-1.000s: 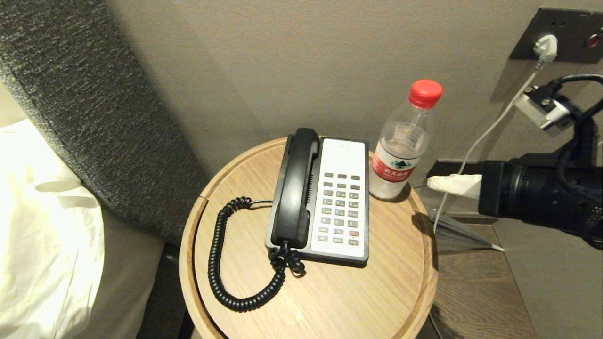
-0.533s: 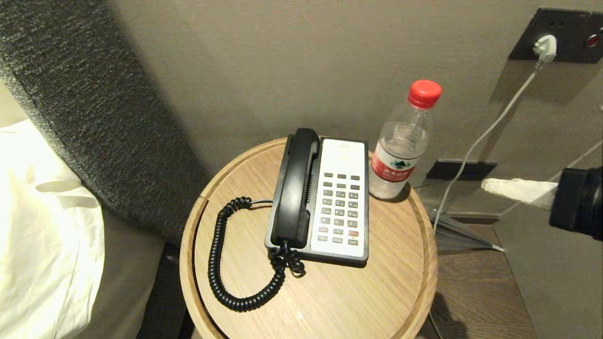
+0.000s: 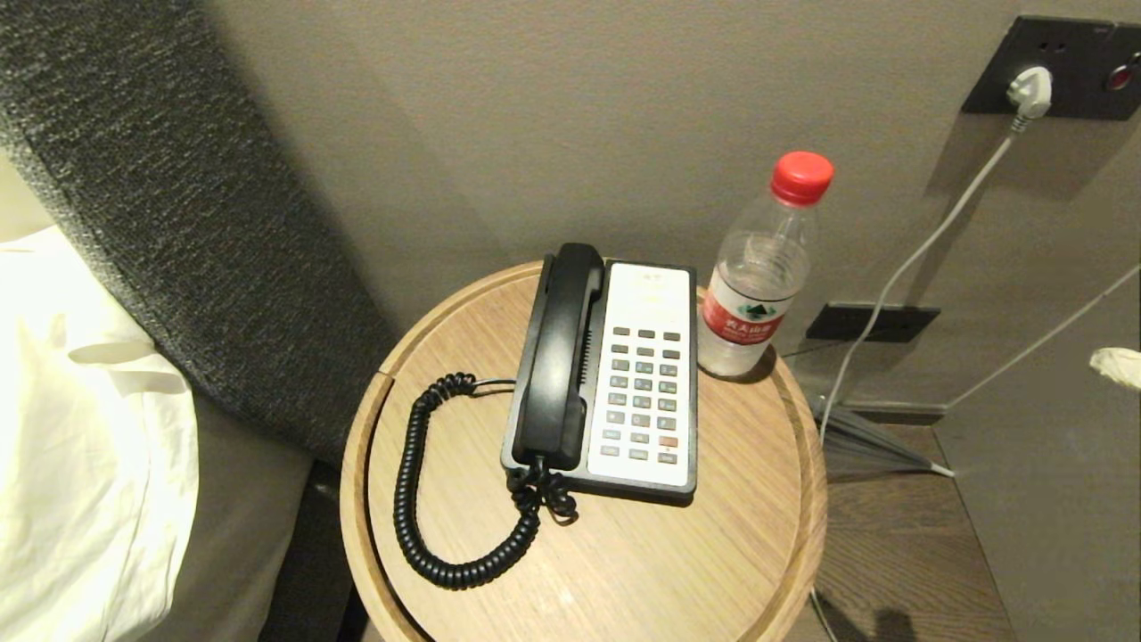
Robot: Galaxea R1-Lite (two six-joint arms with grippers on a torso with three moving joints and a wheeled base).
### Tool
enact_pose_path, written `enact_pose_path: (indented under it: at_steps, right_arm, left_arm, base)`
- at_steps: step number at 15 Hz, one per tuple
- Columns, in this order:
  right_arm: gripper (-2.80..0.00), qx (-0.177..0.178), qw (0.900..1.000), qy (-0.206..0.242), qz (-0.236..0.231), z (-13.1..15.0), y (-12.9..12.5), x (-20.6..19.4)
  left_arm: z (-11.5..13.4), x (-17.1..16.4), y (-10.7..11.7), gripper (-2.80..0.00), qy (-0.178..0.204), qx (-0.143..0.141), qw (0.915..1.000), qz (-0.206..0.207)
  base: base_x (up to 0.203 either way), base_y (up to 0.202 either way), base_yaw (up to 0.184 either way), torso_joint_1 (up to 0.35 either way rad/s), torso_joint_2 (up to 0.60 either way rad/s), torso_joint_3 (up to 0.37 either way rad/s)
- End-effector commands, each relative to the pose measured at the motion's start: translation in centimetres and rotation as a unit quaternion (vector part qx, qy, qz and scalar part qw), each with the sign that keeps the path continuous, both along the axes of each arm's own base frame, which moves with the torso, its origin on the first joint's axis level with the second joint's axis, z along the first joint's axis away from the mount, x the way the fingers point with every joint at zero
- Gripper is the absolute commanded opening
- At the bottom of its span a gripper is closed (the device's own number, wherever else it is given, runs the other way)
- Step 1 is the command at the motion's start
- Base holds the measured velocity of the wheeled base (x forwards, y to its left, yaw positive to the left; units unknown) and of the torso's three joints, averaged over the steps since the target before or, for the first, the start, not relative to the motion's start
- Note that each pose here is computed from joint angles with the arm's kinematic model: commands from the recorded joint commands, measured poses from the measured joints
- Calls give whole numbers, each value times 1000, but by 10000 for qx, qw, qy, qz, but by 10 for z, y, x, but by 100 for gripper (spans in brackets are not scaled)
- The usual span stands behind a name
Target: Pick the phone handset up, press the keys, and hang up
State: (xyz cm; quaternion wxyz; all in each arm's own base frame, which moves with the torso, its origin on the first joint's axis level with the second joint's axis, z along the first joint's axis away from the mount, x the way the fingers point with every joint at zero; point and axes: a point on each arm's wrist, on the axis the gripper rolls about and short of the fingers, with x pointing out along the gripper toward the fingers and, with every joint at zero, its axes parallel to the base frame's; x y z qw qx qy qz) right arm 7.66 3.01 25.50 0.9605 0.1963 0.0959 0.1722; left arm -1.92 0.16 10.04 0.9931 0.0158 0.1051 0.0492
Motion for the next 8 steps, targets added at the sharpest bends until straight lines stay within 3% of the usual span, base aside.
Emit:
enact_pose_path:
  at_steps: [1,2,6,8]
  right_arm:
    - [-280,136,9996,-226,-48,-3,-8,-18]
    - [-280,149,9996,-225,-67,-5,-9,-20]
    - [-280,178,9993,-308,-86,-17,-16,-38]
    - [-280,188,9992,-341,-91,-27,-19,-48]
  left_arm:
    - [-19,-10,-1,-280,-388,160,9985,-349]
    - [-24,-11,-2,-280,-383,139,9978,-521]
    - [-25,-9,-2,-280,-495,253,9969,-563]
    - [-24,-5,-2,-280,-901,417,9931,-626]
  base:
    - [0,0,0,0,0,0]
    - [0,0,0,0,0,0]
    - [0,0,0,0,0,0]
    - [0,0,0,0,0,0]
